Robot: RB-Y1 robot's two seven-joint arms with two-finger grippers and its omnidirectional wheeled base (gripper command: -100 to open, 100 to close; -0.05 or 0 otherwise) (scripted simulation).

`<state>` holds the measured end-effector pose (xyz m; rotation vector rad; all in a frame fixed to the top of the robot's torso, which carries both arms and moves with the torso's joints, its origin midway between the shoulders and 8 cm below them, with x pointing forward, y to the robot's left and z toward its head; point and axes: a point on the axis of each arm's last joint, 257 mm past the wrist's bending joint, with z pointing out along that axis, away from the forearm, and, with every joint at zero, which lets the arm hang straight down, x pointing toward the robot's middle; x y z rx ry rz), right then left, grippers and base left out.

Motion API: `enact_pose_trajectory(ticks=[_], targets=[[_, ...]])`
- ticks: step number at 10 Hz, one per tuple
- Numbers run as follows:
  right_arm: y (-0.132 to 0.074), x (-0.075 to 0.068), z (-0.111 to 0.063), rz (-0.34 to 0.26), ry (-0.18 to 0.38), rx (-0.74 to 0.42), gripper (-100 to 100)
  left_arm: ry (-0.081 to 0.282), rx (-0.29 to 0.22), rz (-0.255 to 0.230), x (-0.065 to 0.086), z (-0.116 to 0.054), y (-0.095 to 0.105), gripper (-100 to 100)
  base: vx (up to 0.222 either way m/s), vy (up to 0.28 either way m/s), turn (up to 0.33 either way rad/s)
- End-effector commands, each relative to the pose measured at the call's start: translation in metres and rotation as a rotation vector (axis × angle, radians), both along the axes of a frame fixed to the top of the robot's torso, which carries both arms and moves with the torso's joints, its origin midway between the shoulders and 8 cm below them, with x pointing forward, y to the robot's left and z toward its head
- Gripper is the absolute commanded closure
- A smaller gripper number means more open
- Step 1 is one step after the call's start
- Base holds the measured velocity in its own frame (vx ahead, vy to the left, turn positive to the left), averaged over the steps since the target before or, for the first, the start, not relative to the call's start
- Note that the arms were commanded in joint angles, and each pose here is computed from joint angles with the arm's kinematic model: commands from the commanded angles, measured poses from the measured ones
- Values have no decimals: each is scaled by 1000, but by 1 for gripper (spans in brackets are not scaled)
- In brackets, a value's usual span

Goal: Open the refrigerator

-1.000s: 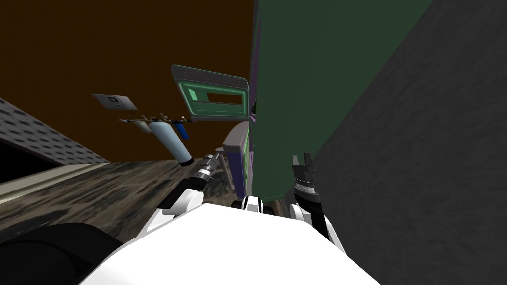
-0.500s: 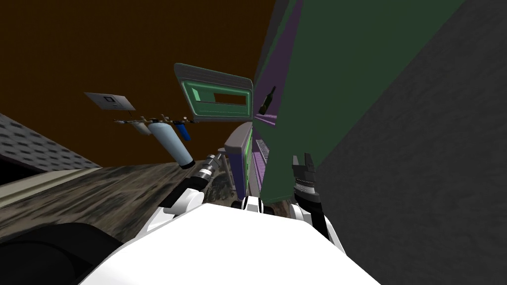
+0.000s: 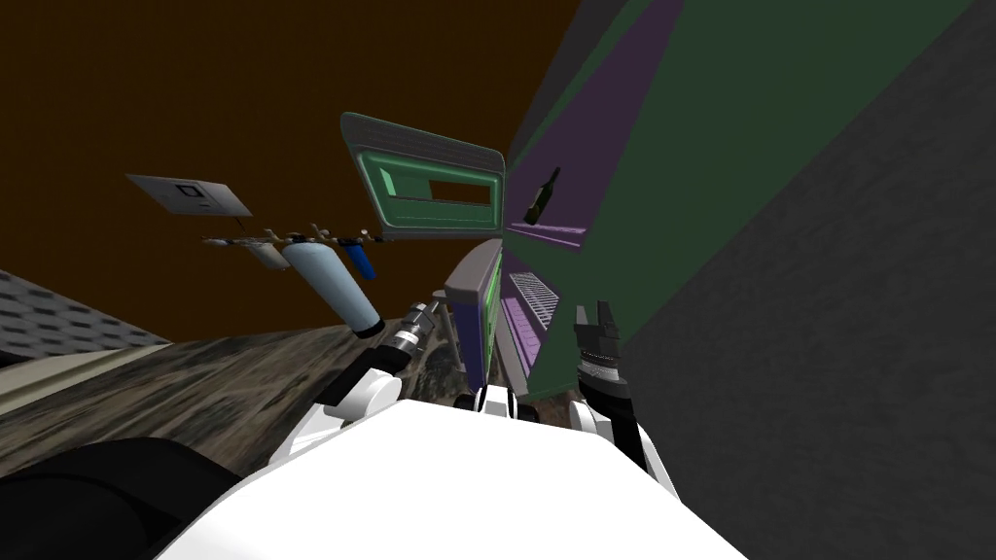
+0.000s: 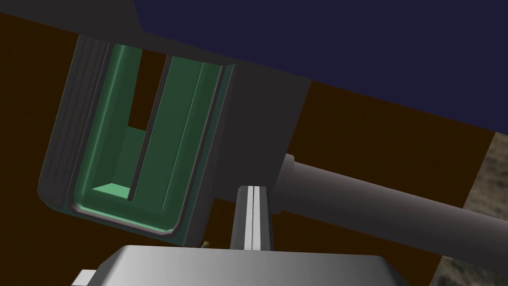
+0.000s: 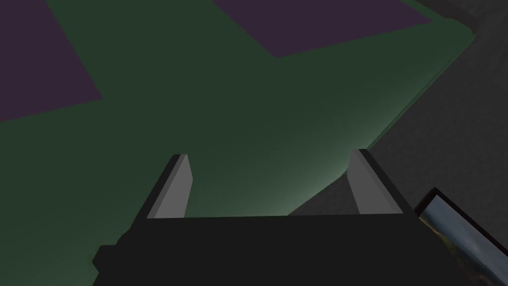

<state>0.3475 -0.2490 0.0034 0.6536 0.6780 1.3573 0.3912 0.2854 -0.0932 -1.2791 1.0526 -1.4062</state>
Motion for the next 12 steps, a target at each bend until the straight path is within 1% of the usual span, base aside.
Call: enact_pose_trajectory(ticks=[1, 2, 3, 4, 6, 7, 9, 10, 11, 12], targets=[[0, 0, 0, 0, 0, 0, 0, -6, 0, -34, 2, 3, -10, 100, -25, 301, -113], [0, 0, 0, 0, 0, 0, 0, -6, 0, -34, 2, 3, -10, 100, -49, 264, -80], [0, 0, 0, 0, 0, 0, 0, -4, 0, -30, 2, 2, -9, 100, -21, 113, -15], [0, 0, 0, 0, 0, 0, 0, 7, -12, -21, -1, 1, -6, -100, 62, -55, 57], [0, 0, 0, 0, 0, 1, 0, 7, -11, -20, -1, 1, -5, -100, 54, -77, 61], [0, 0, 0, 0, 0, 1, 0, -28, 25, 4, 10, 5, 8, -100, -125, 7, -185], [0, 0, 0, 0, 0, 1, 0, -32, 19, -1, 27, 1, 8, -100, -137, 42, -26], [0, 0, 0, 0, 0, 1, 0, -27, 15, -2, 35, -3, 9, -100, -31, 23, 15], [0, 0, 0, 0, 0, 1, 0, -1, 13, 5, 37, -17, 13, -100, 6, 9, 9], [0, 0, 0, 0, 0, 1, 0, -54, 45, 28, 46, -2, 24, -100, -114, 29, -131]])
